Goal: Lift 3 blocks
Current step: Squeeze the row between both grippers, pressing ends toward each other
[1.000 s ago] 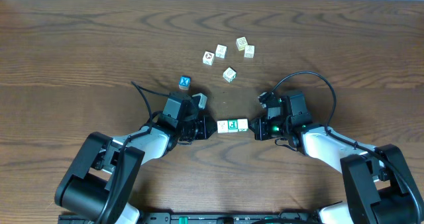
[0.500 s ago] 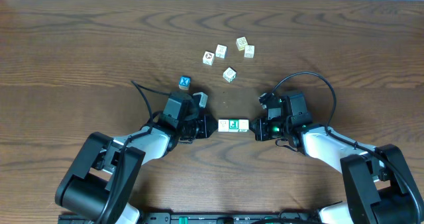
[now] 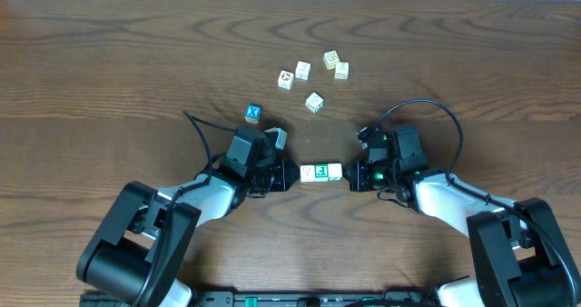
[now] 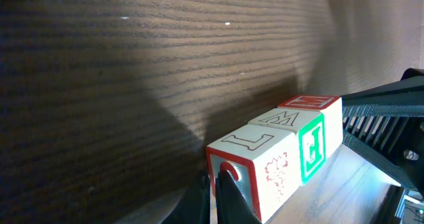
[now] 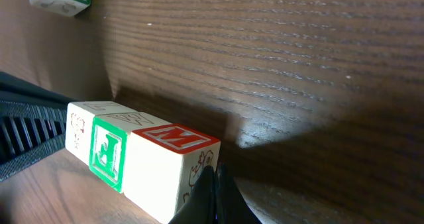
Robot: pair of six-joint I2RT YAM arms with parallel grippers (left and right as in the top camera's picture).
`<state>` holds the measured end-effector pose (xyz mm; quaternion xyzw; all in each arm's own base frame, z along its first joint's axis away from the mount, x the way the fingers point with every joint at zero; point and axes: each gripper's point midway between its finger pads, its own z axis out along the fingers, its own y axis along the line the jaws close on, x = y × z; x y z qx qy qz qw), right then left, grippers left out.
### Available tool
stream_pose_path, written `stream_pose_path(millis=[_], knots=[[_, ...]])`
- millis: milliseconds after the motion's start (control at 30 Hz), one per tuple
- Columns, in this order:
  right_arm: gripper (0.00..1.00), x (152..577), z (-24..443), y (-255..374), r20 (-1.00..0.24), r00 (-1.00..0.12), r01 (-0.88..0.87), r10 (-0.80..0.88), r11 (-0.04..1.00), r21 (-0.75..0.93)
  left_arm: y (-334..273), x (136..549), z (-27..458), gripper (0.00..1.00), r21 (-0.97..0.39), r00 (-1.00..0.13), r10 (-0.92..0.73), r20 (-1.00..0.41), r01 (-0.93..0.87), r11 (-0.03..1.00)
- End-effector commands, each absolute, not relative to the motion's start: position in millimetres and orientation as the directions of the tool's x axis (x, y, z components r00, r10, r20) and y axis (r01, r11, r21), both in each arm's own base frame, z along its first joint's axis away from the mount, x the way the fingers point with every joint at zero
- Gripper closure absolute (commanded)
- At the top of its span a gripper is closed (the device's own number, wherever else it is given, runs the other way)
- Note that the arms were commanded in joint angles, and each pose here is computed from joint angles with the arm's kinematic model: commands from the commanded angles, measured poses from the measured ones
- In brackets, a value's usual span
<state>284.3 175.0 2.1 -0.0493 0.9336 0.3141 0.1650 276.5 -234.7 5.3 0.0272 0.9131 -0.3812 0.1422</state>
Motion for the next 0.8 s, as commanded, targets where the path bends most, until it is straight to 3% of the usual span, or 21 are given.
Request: stream_pose_path(millis=[0,767], knots=[[0.99,267.2,10.1,197.8,-0.283,-0.959,-0.212,-0.021,0.719,0.662,-252.8,264.4,11.5,0.93,-0.725,-0.961,0.006,-0.275,0.211,0.656],[0.99,264.0,17.5,203.6,-0.348,-0.932,-0.320,-0.099,0.678,0.662,-255.1,263.8,15.3,0.93,-0.726,-0.955,0.029,-0.295,0.244,0.642]])
